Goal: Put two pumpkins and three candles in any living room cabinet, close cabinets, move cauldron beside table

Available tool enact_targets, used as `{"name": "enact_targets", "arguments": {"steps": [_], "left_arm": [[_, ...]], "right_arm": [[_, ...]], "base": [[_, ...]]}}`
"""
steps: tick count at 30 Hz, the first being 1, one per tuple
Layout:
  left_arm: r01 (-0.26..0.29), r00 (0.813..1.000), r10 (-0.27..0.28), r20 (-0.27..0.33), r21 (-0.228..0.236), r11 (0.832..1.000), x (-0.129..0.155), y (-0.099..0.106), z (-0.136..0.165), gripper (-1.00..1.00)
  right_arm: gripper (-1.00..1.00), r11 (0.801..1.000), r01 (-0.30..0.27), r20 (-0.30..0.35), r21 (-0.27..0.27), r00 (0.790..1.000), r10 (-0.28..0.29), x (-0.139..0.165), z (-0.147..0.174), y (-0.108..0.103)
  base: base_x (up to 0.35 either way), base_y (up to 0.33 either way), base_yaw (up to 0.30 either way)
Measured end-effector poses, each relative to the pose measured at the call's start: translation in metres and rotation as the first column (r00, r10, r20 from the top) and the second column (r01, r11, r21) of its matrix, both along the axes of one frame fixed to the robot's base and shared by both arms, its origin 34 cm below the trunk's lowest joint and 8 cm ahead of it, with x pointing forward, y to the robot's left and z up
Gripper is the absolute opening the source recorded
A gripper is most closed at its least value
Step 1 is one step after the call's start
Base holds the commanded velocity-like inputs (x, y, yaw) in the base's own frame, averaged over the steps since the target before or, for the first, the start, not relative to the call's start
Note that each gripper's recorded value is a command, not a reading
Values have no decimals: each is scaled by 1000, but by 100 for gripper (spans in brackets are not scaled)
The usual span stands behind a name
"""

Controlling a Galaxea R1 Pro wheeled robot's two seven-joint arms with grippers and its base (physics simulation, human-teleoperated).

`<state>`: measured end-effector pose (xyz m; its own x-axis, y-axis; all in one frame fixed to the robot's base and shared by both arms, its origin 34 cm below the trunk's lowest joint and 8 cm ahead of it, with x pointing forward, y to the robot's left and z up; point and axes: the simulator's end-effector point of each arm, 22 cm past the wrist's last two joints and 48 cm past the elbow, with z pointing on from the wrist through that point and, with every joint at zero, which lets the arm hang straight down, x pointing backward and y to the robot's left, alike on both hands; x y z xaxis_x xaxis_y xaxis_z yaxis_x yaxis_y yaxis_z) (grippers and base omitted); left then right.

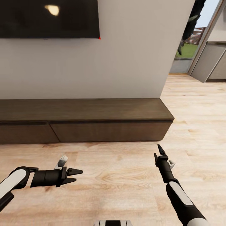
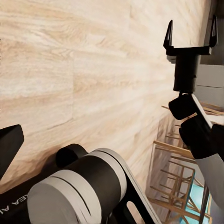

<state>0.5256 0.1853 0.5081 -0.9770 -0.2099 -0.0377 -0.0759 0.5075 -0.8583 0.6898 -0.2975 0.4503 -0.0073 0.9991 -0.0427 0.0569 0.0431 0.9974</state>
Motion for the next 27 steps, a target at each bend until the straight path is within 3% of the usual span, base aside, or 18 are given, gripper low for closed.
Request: {"name": "enact_targets", "arguments": {"steps": [14, 27], "left_arm": [[0, 1000, 0, 0, -2, 1000, -9, -1, -31, 100], [2, 999, -2, -50, -3, 1000, -11, -1, -55, 100]], "right_arm": [[100, 1000, -1, 3, 1, 1000, 1, -9, -32, 1], [100, 1000, -5, -45, 0, 999, 5, -14, -63, 2]], "base": [[0, 0, 0], [0, 0, 0]]}}
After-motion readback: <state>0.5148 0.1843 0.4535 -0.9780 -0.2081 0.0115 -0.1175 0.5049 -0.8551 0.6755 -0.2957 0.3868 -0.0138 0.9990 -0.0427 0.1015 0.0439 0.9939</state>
